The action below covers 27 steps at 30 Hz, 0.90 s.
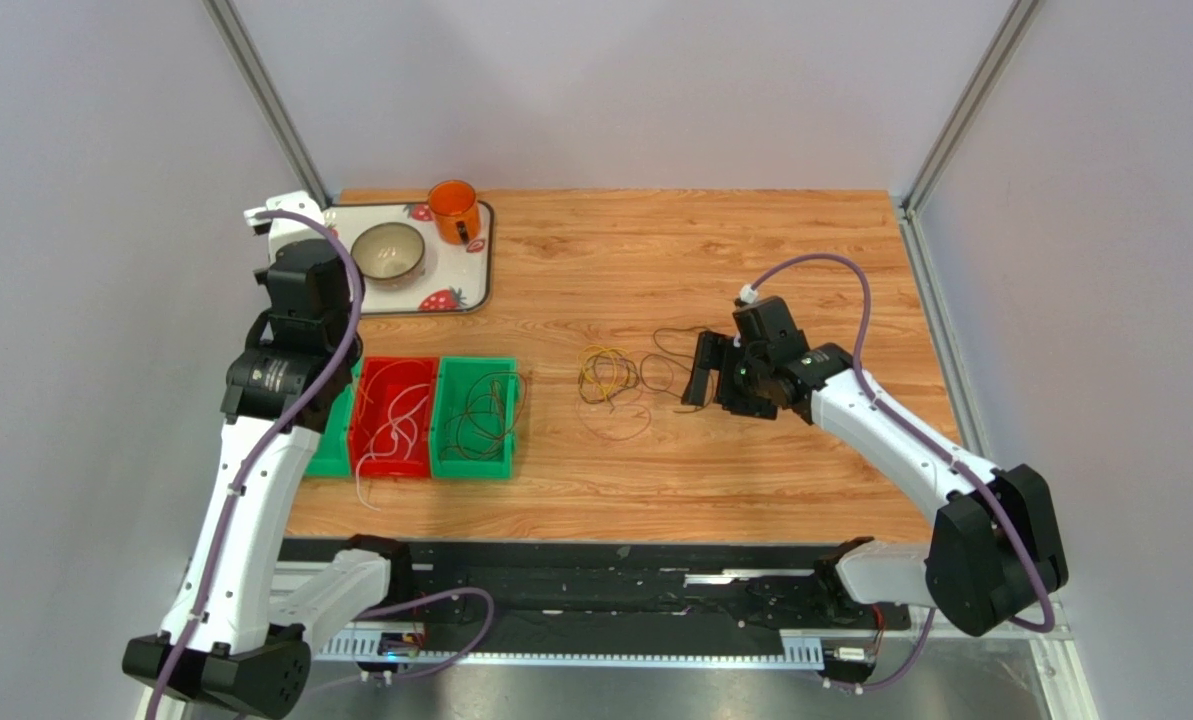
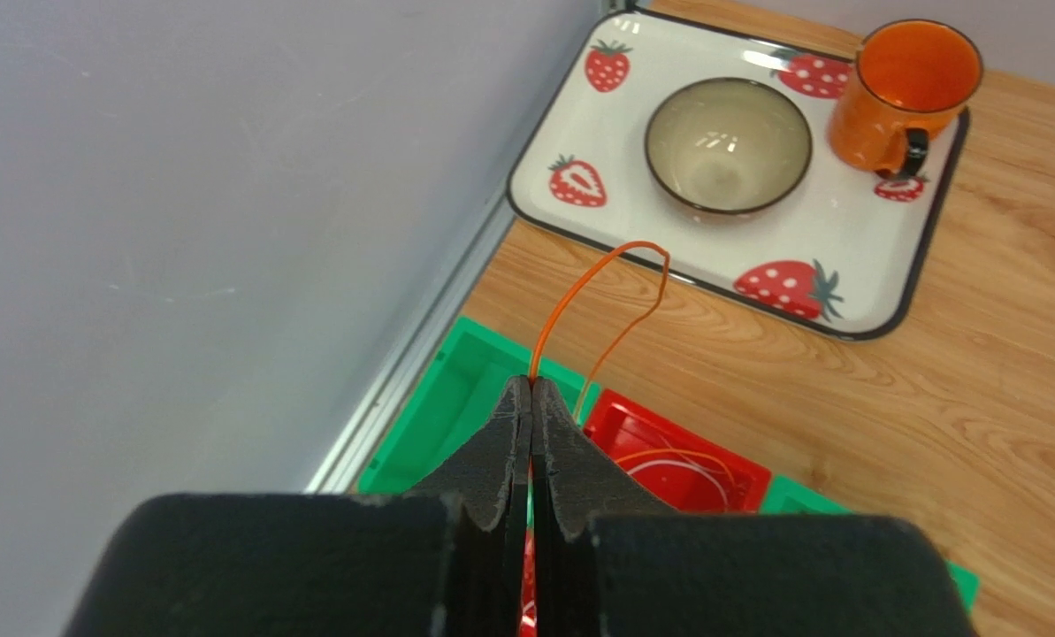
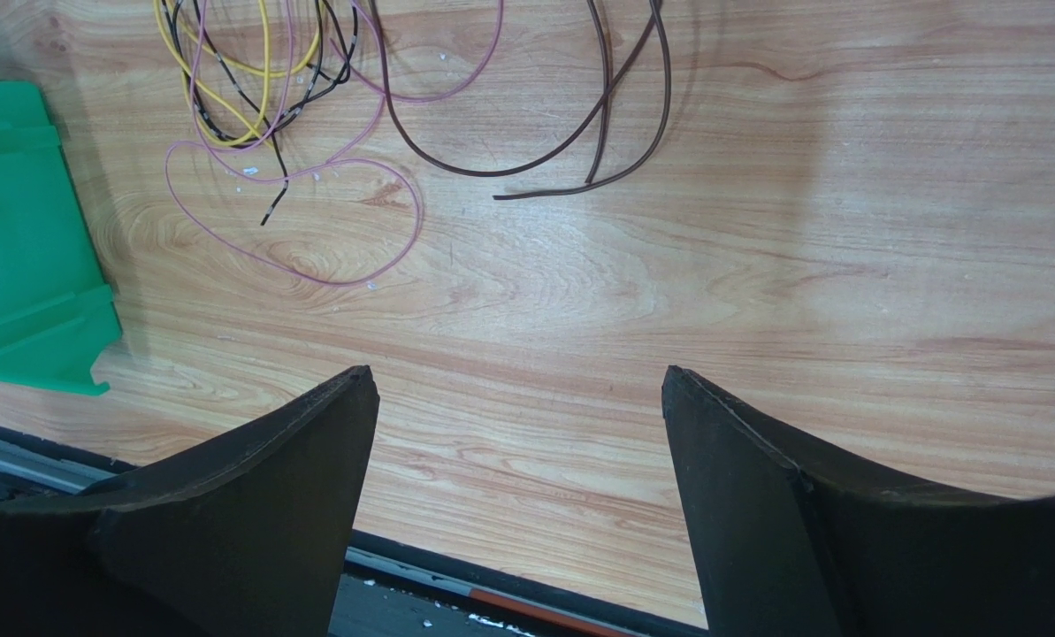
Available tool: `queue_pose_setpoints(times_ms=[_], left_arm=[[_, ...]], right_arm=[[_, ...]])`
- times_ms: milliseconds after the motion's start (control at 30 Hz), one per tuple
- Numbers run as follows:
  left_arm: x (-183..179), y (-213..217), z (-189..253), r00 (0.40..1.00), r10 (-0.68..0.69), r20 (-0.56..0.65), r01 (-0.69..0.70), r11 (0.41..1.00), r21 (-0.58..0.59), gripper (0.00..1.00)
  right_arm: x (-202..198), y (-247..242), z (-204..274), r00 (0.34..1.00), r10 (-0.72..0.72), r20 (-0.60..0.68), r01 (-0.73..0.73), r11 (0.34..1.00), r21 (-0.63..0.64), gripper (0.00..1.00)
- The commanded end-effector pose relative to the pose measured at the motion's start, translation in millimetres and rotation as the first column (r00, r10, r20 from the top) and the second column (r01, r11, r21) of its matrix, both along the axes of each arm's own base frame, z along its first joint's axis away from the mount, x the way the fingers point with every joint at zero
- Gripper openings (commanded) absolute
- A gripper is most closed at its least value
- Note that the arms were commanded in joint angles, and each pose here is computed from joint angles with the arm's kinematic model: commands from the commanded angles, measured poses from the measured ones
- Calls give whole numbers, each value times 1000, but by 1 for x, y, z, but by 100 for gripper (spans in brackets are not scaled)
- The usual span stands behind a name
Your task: Untangle the cables
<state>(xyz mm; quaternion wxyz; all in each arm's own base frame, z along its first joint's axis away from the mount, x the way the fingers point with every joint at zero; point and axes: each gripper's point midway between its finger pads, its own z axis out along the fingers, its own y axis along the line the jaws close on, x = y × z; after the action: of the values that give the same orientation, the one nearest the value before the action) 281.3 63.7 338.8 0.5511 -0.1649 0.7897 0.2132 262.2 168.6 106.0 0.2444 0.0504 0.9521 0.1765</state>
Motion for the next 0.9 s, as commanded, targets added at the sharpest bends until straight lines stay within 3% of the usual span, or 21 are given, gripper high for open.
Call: queue_pose_setpoints(times_ms=[0,200,633,867], left_arm=[[-2,-16,-9,998,-51,31,55,991,-120,0],[-13,-27,-29,994,-111,12,112,979,-168,0],[-35,-8,-69,990,-13,-143,-3,994,-112,0],[-15,-27,-100,963,-103,-251,66,986,-152,0]], right_arm=[[8,4,4,999,13,32,-13,1000,16,83],[8,6,2,1000,16,27,-17,1000,20,83],[6,6,4,999,17,32,-18,999,30,83],[5,5,3,999,13,32,-14,999,30,83]])
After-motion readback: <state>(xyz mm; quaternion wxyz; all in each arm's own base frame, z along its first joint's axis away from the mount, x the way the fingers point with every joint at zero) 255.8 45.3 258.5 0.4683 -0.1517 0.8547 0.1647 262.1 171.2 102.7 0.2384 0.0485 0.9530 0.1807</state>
